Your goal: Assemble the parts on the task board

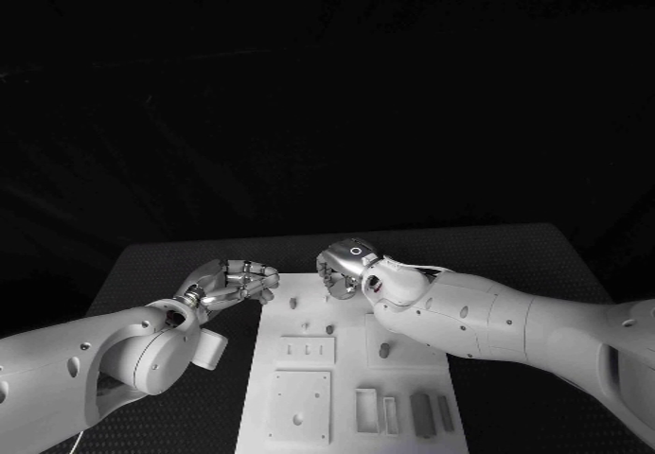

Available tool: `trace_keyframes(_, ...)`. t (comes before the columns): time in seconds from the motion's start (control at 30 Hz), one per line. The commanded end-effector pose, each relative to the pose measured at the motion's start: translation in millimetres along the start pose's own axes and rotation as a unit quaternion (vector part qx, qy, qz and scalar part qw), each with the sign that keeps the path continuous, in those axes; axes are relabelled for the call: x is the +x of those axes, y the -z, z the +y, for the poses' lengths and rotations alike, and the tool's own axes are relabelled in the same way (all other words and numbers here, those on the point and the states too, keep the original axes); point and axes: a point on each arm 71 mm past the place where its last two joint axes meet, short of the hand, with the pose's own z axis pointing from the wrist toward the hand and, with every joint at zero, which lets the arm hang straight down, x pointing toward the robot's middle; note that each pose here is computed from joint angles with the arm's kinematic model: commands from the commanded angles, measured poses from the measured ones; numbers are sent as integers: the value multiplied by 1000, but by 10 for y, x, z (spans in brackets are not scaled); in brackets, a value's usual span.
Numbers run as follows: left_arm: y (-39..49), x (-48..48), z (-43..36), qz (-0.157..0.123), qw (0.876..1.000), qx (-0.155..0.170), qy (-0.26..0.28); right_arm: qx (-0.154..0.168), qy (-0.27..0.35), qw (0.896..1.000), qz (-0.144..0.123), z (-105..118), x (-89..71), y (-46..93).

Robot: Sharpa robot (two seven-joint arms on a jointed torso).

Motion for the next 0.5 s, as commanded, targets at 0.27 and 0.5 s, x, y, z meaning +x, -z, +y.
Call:
trace_keyframes(0.27, -2, 10, -15, 7, 1000, 3, 4, 5, 15, 999, 37, -43, 94, 54)
trace_keyframes(0.5, -4, -3, -11, 5, 1000, 2, 4, 1, 14, 999, 36, -24, 92, 60)
